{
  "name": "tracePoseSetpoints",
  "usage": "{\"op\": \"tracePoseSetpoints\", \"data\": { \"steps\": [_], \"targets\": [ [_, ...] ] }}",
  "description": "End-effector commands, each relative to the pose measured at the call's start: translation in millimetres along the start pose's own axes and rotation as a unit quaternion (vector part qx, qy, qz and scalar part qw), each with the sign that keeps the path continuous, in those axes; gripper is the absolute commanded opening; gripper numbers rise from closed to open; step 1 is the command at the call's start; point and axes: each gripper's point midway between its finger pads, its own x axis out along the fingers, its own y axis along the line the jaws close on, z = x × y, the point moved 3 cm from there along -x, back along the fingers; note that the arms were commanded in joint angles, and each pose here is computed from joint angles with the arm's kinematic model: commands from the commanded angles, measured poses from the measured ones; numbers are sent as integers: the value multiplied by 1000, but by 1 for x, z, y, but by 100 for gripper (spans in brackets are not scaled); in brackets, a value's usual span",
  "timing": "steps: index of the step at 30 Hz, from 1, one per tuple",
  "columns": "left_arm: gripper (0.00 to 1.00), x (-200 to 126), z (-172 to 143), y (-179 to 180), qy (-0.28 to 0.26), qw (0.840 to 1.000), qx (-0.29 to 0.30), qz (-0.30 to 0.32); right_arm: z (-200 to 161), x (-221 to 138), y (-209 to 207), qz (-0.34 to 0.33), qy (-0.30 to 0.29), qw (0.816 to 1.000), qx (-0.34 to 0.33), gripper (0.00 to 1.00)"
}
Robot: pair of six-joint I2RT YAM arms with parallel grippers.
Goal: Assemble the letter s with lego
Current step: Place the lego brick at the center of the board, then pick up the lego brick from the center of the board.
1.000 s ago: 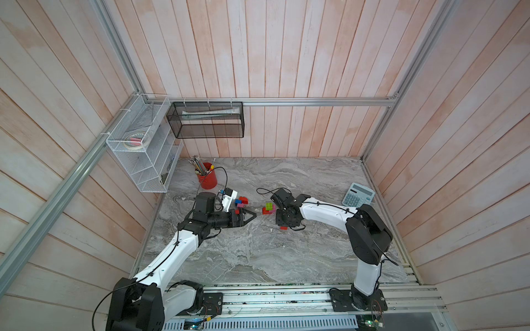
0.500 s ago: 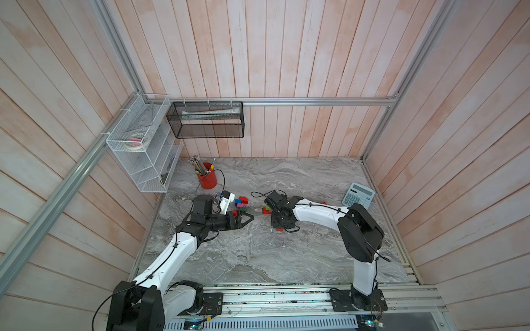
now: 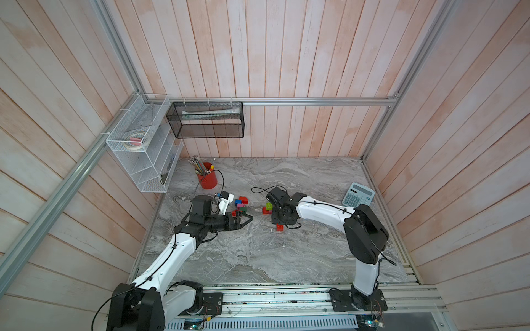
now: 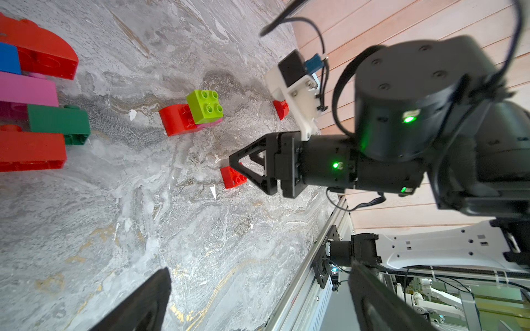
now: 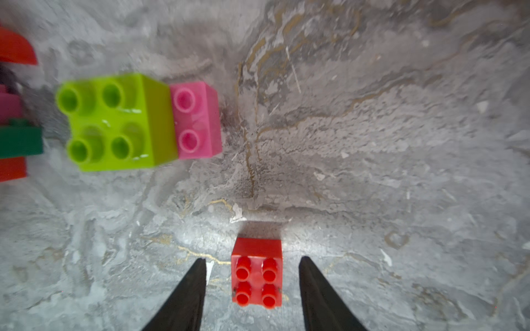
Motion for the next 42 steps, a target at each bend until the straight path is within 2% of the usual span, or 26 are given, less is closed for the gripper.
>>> {"op": "tracePoseSetpoints", "data": {
  "steps": [1, 13, 19, 23, 33, 42],
  "targets": [
    [100, -2, 3, -4, -3, 1000, 11, -9, 17, -27, -19, 9, -22, 999, -25, 58],
    [100, 3, 14, -23, -14, 999, 14, -41, 63, -62, -123, -14, -101, 990, -98, 68],
    [100, 10, 16, -32, -10, 998, 20, -51, 77, -63, -168, -53, -133, 980, -139, 73],
    [100, 13, 18, -34, -7, 998, 21, -56, 86, -58, -195, -71, -137, 977, -151, 73],
    [100, 18, 20, -39, -3, 998, 24, -64, 84, -32, -228, -59, -126, 975, -176, 73],
    [100, 21, 21, -37, 3, 998, 26, -61, 84, -9, -229, -44, -118, 975, -181, 71]
  ]
}}
